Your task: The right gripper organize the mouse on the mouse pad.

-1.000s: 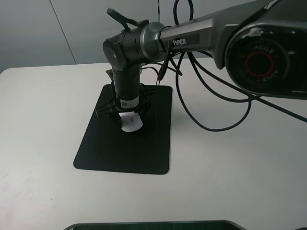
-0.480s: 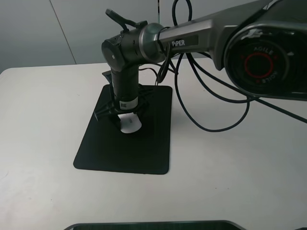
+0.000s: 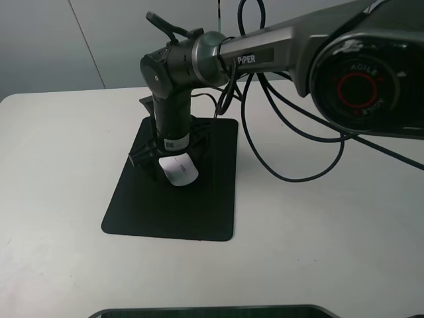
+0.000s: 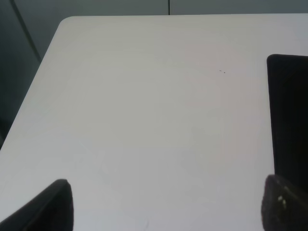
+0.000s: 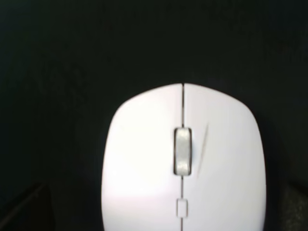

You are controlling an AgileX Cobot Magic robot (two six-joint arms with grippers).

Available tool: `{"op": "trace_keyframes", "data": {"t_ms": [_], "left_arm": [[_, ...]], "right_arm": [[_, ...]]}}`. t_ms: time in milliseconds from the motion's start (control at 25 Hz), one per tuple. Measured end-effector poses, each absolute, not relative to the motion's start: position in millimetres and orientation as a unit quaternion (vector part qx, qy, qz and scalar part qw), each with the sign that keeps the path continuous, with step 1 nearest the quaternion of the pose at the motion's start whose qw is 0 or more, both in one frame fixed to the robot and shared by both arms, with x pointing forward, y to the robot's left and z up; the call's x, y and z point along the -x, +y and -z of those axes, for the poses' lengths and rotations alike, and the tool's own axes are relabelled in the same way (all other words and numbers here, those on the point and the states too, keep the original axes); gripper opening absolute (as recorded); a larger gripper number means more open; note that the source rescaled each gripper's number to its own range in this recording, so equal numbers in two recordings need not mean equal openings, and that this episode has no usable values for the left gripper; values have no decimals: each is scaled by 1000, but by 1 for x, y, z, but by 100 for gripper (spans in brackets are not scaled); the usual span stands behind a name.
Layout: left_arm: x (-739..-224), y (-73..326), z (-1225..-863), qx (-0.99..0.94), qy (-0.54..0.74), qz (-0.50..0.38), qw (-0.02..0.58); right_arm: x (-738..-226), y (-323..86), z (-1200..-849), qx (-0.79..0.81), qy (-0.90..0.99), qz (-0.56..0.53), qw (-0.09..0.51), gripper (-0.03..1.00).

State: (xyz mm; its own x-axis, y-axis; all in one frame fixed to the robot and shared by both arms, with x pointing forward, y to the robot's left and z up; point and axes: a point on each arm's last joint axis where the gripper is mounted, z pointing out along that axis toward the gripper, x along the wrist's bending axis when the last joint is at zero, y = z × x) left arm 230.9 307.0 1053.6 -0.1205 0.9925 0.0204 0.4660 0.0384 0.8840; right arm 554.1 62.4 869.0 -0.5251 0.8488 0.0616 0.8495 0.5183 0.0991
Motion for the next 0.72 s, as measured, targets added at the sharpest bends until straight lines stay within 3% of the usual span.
{"op": "trace_keyframes", "data": {"t_ms": [400,720], "left_arm": [[-231,307,-1054,-572,638,-392,336],[-231,307,-1054,-572,638,-392,336]], "right_arm": [[-554,61,-875,484,-873,55,-1,99],[-554,53,-948,443,-889,101,-47,99]]}}
